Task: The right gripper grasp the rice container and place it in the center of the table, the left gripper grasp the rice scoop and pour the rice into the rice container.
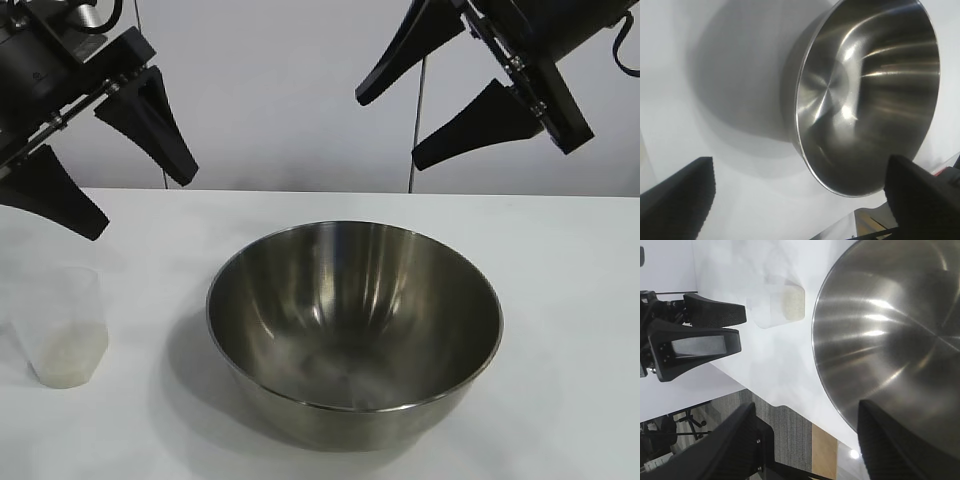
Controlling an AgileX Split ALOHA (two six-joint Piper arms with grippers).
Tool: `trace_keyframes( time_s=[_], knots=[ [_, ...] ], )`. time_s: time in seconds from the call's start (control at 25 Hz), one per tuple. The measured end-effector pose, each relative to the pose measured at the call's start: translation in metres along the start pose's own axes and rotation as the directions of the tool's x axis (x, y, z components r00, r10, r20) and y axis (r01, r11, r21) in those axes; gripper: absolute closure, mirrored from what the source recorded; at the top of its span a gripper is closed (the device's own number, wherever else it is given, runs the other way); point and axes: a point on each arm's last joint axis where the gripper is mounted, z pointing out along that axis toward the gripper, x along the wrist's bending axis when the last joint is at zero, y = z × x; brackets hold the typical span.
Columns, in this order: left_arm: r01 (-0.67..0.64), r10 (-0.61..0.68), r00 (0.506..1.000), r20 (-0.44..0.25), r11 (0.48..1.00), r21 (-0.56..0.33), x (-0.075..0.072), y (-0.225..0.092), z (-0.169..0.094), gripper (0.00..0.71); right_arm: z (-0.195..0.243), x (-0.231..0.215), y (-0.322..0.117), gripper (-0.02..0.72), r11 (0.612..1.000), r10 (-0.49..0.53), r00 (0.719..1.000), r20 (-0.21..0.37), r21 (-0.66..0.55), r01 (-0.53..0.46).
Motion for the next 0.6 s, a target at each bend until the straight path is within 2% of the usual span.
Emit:
trace_keyframes(
  time_s=[0.24, 0.36, 0.44, 0.48, 0.6],
  knots=[
    [0.0, 0.0, 1.0, 0.0, 1.0, 0.0, 0.0, 0.0, 0.0, 0.051, 0.0, 0.0, -0.001, 0.295, 1.0, -0.002, 1.0, 0.001, 0.009, 0.002],
    [0.0, 0.0, 1.0, 0.0, 1.0, 0.0, 0.0, 0.0, 0.0, 0.051, 0.0, -0.002, -0.002, 0.295, 0.999, -0.03, 0.999, 0.022, 0.025, 0.03],
    [0.0, 0.0, 1.0, 0.0, 1.0, 0.0, 0.0, 0.0, 0.0, 0.051, 0.0, -0.008, -0.003, 0.295, 0.996, -0.076, 0.994, 0.084, 0.044, 0.073],
    [0.0, 0.0, 1.0, 0.0, 1.0, 0.0, 0.0, 0.0, 0.0, 0.051, -0.001, -0.013, -0.004, 0.295, 0.993, -0.109, 0.985, 0.135, 0.062, 0.101],
    [0.0, 0.0, 1.0, 0.0, 1.0, 0.0, 0.0, 0.0, 0.0, 0.051, -0.002, -0.032, -0.007, 0.295, 0.981, -0.172, 0.937, 0.305, 0.145, 0.133]
  ],
)
